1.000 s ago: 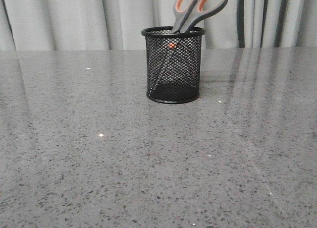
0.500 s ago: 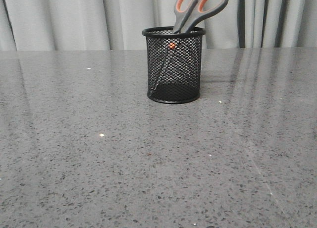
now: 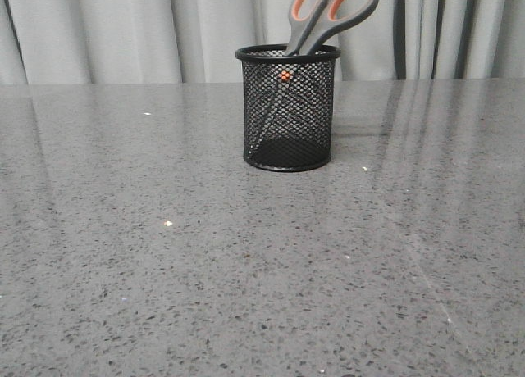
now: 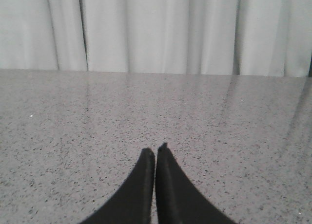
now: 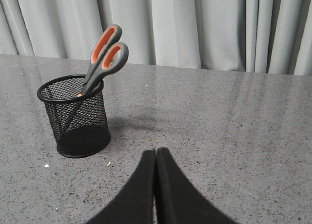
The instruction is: Put scissors into bucket
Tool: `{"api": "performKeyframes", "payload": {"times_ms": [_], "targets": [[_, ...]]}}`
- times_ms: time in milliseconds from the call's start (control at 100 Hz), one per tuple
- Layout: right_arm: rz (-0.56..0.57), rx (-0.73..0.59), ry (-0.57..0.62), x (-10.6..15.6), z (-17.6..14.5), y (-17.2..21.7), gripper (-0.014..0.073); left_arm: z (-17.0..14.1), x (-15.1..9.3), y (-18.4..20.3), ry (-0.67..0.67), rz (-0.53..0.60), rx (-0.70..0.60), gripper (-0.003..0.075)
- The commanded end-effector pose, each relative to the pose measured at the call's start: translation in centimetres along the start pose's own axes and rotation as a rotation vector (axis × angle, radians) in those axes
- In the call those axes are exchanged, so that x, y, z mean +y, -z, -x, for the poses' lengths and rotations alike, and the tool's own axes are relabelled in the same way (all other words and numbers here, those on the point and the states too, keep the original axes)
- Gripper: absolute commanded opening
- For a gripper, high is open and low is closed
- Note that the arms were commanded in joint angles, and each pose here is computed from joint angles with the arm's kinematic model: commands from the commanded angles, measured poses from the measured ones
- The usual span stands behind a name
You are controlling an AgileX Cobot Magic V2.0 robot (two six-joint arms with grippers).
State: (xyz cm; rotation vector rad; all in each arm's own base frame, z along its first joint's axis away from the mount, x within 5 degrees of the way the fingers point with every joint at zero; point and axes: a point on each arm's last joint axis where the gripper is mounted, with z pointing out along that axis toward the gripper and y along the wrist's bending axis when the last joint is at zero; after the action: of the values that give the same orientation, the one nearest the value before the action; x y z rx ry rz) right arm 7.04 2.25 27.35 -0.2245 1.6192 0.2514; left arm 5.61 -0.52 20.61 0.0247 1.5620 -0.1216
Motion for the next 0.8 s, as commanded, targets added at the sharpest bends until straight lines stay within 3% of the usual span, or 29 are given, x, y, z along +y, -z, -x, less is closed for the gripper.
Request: {"api": "performKeyframes", "payload": {"times_ms": [0,790], "targets": [[-0.015,-0.097,-0.007,-0.12,1.53,0.12,-0.0074,-0.72,0.12,0.07,0.033,0.012,-0.040,-0.0020],[-0.015,-0.097,-0.007,-0.12,1.53,0.12,-0.0074,-0.78,0.38,0.07,0.040,0.058,-0.035,-0.0020]]}}
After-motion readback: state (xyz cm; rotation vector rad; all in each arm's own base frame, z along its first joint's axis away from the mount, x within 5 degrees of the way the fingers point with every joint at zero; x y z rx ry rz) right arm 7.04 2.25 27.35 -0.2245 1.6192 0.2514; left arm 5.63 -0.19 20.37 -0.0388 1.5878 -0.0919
